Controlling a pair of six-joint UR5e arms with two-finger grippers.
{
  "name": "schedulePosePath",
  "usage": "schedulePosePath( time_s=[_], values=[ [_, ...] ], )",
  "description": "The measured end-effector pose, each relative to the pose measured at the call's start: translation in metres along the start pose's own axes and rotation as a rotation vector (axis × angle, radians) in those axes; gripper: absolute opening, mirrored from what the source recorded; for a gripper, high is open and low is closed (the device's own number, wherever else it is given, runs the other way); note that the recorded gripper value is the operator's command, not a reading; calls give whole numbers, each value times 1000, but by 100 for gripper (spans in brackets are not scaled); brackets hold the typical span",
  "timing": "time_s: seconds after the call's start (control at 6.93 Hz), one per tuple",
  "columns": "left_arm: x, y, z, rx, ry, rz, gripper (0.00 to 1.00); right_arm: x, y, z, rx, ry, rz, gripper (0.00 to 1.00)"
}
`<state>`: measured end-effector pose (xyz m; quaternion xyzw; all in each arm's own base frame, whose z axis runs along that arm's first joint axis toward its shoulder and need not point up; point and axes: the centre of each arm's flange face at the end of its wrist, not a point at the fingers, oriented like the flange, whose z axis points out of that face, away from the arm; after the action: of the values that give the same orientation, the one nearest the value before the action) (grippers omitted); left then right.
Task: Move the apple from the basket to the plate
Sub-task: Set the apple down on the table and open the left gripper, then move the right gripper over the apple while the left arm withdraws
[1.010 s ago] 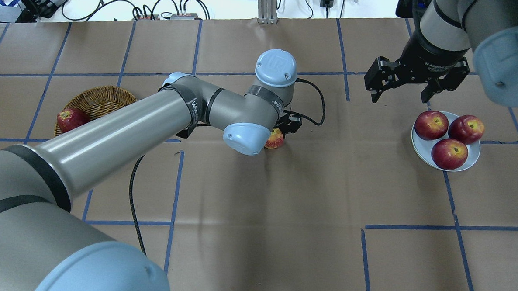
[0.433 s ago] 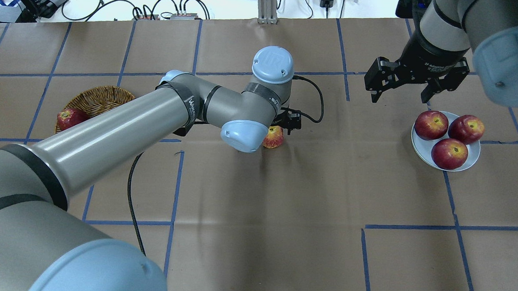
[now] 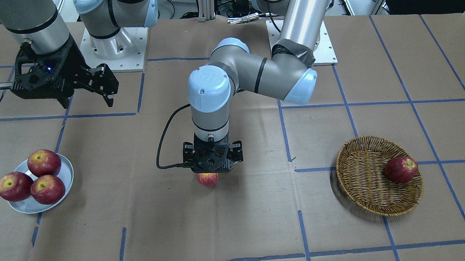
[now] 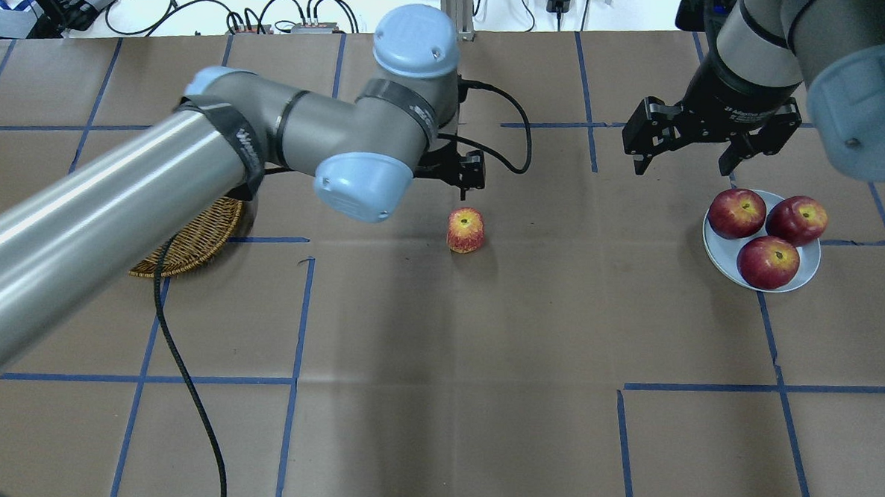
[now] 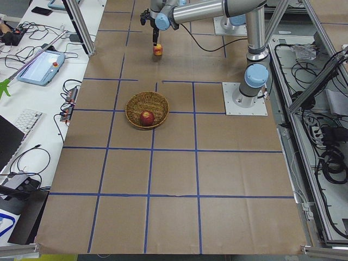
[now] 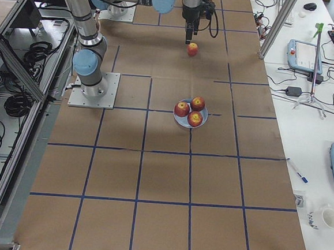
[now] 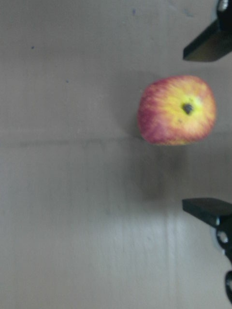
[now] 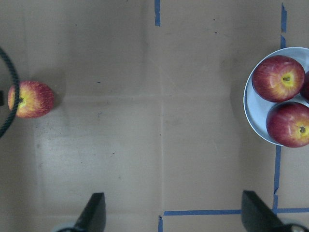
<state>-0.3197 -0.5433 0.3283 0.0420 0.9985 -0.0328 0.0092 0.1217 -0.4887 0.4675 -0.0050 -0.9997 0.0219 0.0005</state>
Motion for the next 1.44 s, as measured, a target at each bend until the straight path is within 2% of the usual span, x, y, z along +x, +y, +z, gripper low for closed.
schedulePosePath(
  time_s=[0.29,0.58,1.01,1.44],
  values=[
    [-74,36,-90,-35,-9,41,99,-2,-1,0,4,1,-4,100],
    [-114,80,-153,-37,-10,66,99,-4,-2,-1,18,2,-3,100],
    [-126,101,-177,-27,-14,96,99,-46,-11,18,13,-11,22,100],
    [-127,114,-168,-40,-9,94,99,-153,-23,88,34,-22,35,100]
  ],
)
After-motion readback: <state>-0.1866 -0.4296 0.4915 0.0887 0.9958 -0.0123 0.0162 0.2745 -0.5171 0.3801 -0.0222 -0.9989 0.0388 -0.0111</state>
